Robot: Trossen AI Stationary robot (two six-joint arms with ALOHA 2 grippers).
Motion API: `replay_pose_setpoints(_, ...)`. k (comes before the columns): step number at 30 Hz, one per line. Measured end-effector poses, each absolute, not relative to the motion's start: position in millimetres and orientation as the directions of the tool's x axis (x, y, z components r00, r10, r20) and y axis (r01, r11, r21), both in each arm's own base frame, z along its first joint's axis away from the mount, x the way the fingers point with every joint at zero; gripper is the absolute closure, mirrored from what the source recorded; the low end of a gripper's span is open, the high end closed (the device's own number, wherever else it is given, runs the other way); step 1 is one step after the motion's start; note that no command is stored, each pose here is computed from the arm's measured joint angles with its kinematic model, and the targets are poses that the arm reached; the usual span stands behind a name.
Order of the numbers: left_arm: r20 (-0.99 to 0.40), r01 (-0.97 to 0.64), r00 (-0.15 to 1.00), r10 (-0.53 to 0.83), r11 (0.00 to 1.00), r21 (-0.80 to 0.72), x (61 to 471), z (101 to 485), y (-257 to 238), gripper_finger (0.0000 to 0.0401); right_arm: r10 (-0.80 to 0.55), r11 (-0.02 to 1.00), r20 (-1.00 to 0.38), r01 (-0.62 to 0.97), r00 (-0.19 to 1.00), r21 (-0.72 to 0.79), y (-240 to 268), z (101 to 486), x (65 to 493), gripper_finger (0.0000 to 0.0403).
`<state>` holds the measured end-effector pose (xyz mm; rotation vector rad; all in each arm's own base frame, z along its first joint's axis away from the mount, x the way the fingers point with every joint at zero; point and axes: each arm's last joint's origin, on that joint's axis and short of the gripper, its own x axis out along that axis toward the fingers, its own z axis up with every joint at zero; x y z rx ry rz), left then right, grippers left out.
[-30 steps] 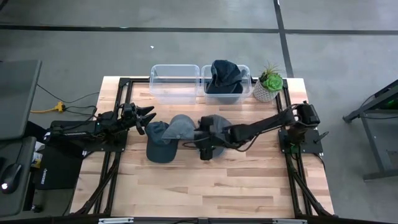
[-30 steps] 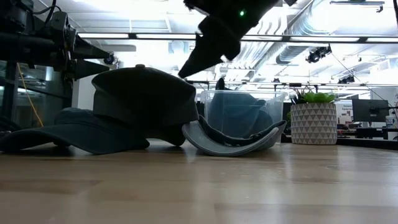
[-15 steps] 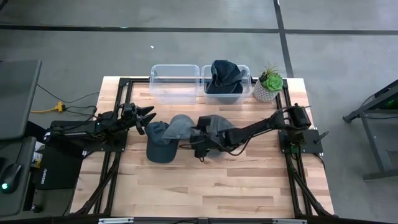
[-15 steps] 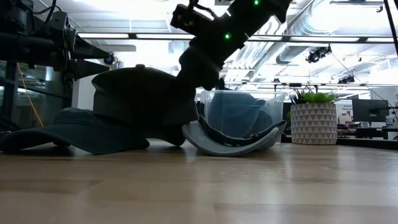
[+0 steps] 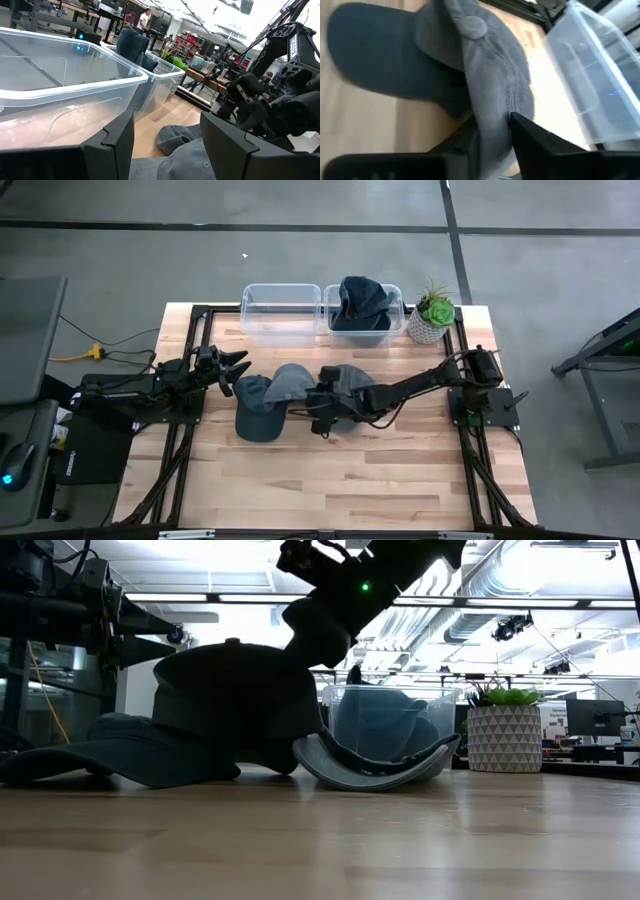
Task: Pick & Place hat
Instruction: Put the left gray cap into the left transparent bin
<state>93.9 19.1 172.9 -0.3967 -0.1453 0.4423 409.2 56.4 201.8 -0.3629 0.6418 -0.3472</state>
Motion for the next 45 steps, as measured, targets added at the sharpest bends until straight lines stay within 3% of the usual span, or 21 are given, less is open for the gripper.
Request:
replay_pose_setpoints(7, 0.052, -0.387, 0.895, 0.443, 0.829, -0.404, 93.9, 173.0, 19.1, 0.0208, -0.378, 0.922, -0.543, 0.253, 0.75, -0.293, 38.5, 200.8, 412.0, 0.0395)
replay_pose_setpoints(15, 0.051, -0.387, 0.895, 0.443, 0.829, -0.404, 93.9, 173.0, 19.1, 0.0208, -0.294, 0.954, -0.587, 0.268, 0.754, -0.134, 18.5, 208.3, 415.1, 0.04)
replay_pose_setpoints(28, 0.057, -0.388, 0.893, 0.447, 0.827, -0.406, 93.9, 173.4, 19.2, 0.0208, -0.226, 0.973, -0.711, 0.126, 0.666, -0.192, -6.9, 257.6, 420.4, 0.0402)
replay_pose_setpoints(45, 0.083, -0.372, 0.892, 0.444, 0.827, -0.422, 92.0, 182.6, 18.9, 0.0208, -0.188, 0.981, -0.663, 0.105, 0.725, -0.164, -37.2, 345.0, 420.1, 0.0403)
